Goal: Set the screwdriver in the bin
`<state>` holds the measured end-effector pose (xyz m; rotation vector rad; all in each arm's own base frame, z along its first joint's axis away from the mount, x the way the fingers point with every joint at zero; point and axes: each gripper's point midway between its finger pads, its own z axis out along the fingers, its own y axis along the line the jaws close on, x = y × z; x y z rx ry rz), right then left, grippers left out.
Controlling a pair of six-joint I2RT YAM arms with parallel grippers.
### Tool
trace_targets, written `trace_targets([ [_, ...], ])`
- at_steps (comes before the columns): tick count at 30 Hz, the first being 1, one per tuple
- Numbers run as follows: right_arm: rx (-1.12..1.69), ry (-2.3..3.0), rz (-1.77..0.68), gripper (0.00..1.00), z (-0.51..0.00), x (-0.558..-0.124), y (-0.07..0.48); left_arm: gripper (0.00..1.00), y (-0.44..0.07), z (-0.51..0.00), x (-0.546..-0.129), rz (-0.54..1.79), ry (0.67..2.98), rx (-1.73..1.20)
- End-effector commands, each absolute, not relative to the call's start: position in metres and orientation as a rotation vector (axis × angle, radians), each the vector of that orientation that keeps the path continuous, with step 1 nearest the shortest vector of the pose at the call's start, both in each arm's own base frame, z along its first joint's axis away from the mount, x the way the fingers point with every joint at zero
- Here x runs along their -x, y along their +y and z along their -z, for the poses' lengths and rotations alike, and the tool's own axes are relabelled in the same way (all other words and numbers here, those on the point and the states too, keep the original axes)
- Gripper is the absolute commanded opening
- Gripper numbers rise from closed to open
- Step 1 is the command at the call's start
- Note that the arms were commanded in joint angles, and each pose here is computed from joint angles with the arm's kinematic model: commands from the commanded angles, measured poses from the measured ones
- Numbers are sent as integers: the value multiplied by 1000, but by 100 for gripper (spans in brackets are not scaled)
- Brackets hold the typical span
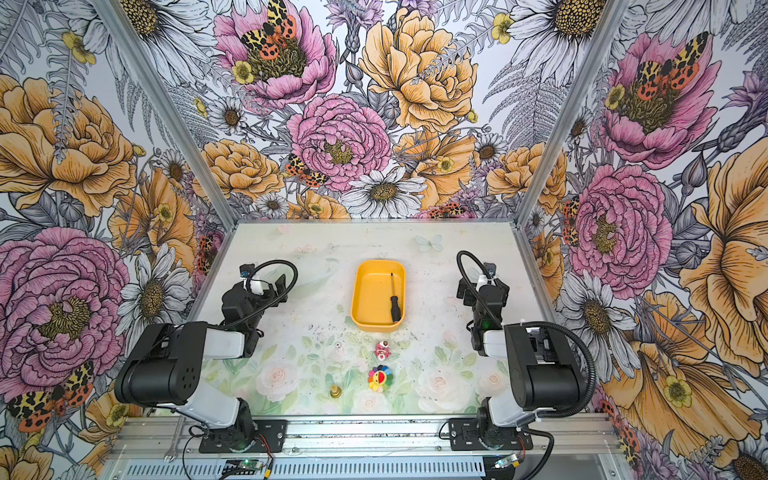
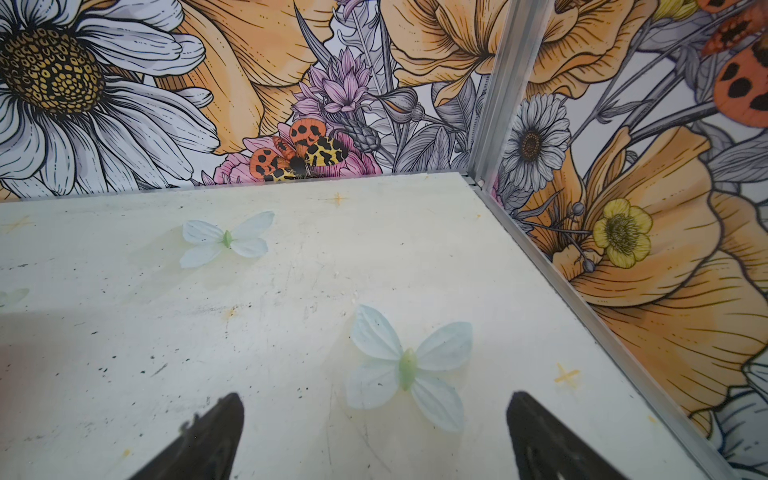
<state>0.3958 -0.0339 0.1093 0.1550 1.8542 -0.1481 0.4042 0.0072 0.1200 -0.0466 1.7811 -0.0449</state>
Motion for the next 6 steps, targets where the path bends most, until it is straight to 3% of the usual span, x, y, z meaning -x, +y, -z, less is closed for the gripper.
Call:
trace_targets([
  [1, -147, 1839, 160, 99, -113, -399, -33, 99, 5, -129, -406, 50, 1757, 21],
  [6, -147, 1838, 160, 99, -113, -399, -33, 99, 4, -130, -406, 42, 1753, 22],
])
